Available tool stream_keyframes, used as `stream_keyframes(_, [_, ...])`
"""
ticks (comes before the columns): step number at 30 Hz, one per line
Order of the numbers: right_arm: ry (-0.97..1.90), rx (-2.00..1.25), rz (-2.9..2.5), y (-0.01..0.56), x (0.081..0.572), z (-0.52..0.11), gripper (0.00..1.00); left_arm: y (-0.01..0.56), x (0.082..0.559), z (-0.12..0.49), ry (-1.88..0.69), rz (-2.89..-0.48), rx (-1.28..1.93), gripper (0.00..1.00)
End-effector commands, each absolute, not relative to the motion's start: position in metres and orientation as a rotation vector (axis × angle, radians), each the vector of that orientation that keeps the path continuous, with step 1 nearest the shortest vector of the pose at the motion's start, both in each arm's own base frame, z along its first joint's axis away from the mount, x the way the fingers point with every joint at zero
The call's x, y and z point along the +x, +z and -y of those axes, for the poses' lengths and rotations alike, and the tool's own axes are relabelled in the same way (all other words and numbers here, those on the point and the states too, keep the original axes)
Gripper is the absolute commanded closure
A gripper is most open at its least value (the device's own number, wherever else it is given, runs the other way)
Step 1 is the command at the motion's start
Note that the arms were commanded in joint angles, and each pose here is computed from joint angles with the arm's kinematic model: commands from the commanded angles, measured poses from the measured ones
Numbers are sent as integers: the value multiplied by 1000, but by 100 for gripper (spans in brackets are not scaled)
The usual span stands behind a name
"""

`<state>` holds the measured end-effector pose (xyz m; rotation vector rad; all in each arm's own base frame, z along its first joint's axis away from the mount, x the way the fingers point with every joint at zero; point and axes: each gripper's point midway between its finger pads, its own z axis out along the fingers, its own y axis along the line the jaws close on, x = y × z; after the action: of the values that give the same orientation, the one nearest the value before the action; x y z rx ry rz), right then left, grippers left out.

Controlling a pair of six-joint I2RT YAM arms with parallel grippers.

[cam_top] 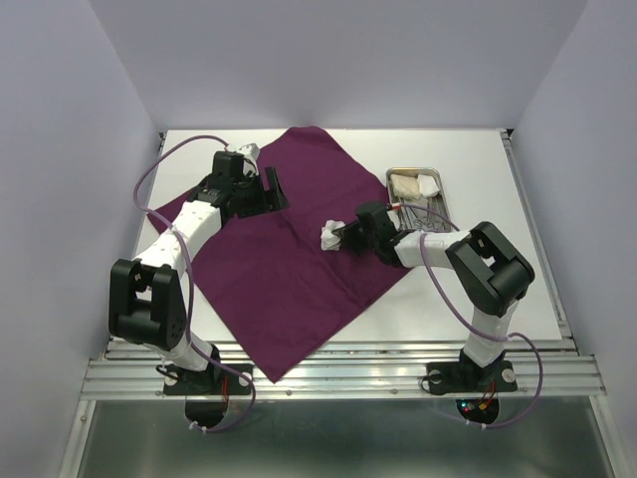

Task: Prepare the surgical pack
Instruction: Adjust the medical item in the surgical kit.

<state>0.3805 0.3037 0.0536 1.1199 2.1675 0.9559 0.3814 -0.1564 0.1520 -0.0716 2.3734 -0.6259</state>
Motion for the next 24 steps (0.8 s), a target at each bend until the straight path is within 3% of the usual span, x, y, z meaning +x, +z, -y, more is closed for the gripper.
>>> stream_keyframes(1, [1086,1100,-2085,82,393,-324,99,168,379,150,-612,-2322,-53,14])
stream_keyframes(11, [1110,1099,-2057,91,393,-323,99,168,378,150,-608,-2323,-50,14])
stream_keyframes(24, [1027,1159,-2137,56,380,-319,94,165,377,151,-614,-2326,-46,14])
